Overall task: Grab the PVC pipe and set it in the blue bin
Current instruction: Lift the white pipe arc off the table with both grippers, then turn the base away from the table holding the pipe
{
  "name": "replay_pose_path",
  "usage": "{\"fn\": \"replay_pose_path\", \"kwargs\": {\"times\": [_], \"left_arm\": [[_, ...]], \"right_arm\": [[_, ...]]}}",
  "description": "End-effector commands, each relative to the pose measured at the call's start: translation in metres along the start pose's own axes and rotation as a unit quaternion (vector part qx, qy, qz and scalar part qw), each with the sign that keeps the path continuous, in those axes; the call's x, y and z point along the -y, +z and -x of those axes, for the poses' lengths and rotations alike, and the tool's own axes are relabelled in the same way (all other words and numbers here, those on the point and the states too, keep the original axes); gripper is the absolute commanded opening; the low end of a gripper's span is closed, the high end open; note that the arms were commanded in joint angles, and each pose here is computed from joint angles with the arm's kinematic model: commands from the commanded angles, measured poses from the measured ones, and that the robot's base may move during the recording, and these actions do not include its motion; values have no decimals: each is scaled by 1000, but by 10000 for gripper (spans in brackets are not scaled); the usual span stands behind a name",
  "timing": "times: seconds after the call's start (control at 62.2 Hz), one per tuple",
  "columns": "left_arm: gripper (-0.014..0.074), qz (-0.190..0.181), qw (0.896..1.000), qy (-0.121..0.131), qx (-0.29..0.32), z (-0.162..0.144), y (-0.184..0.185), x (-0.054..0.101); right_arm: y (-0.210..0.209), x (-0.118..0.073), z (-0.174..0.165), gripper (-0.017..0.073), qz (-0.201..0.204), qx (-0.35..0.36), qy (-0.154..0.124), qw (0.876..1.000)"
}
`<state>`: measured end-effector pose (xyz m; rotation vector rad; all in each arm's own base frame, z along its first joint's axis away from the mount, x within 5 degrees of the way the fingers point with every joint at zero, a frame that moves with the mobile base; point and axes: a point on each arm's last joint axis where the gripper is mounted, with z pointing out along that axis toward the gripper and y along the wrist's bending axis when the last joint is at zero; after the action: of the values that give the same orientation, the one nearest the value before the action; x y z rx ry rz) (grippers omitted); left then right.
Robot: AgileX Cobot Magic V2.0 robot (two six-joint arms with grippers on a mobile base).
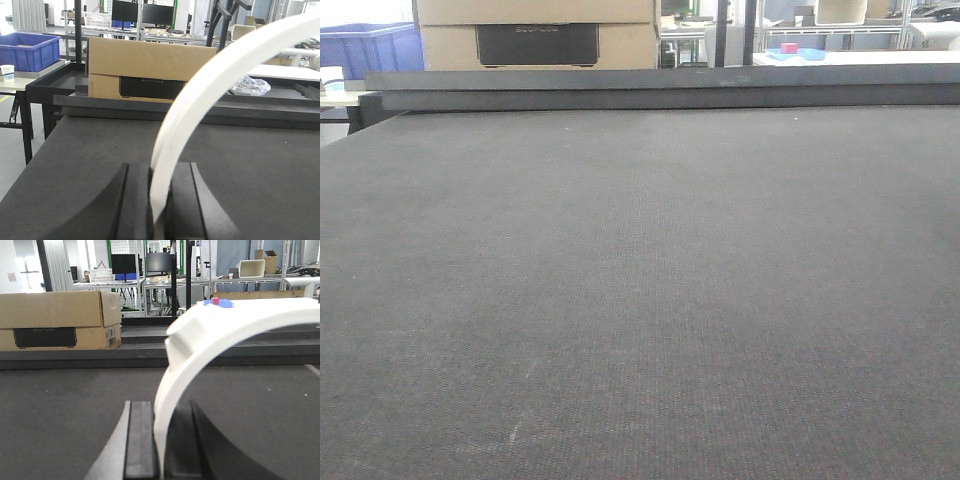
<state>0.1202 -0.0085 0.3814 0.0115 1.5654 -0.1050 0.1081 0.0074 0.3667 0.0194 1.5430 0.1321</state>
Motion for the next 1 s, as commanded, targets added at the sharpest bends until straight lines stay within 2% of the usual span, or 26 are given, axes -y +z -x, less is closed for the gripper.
{"fn": "replay_pose_path", "kwargs": {"times": [0.0, 0.981], "left_arm": [[-111, 2, 1000, -6, 17, 4, -2, 0], [-111, 2, 1000, -6, 26, 5, -2, -1]], "right_arm": [[-1, 0, 2, -162, 0, 14, -3, 1000], [-1, 0, 2, -162, 0, 14, -3, 1000]]}}
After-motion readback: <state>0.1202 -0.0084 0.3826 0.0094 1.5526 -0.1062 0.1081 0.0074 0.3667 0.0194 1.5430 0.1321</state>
